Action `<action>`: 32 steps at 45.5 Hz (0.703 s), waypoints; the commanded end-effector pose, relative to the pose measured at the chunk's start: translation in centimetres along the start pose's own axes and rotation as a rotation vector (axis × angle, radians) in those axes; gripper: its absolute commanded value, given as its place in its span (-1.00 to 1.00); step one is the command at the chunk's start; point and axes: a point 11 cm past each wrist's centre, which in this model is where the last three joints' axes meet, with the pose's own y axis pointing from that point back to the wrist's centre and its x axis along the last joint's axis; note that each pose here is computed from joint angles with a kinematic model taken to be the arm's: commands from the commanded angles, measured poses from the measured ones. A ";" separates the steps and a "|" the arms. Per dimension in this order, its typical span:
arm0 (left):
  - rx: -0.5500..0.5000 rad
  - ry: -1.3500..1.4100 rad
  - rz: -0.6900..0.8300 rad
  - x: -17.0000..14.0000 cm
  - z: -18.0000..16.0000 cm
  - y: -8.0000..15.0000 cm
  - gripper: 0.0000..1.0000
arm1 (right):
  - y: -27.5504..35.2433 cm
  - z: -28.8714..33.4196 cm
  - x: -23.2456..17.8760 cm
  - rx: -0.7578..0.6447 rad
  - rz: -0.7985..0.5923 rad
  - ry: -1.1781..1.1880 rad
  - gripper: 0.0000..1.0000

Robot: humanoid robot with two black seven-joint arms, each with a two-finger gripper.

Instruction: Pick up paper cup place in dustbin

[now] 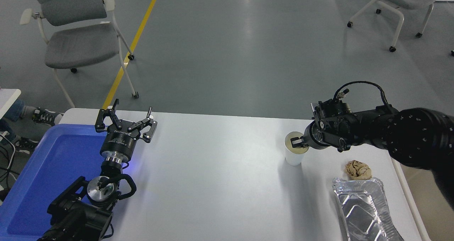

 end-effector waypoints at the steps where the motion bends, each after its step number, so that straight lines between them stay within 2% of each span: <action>1: 0.000 0.000 0.000 0.0 0.0 0.0 0.98 | 4.2 2.0 2.5 -0.004 -0.020 -0.025 -1.00; 11: 0.000 0.001 -0.001 0.0 0.0 0.0 0.98 | 11.1 4.4 5.1 -0.006 -0.032 -0.051 -1.00; 17: 0.001 -0.001 0.000 0.0 0.0 0.0 0.98 | 17.4 4.8 6.9 0.004 -0.007 -0.044 -1.00; 32: -0.002 0.001 0.000 0.0 0.0 0.0 0.98 | 28.3 5.1 8.1 -0.052 0.027 0.004 -1.00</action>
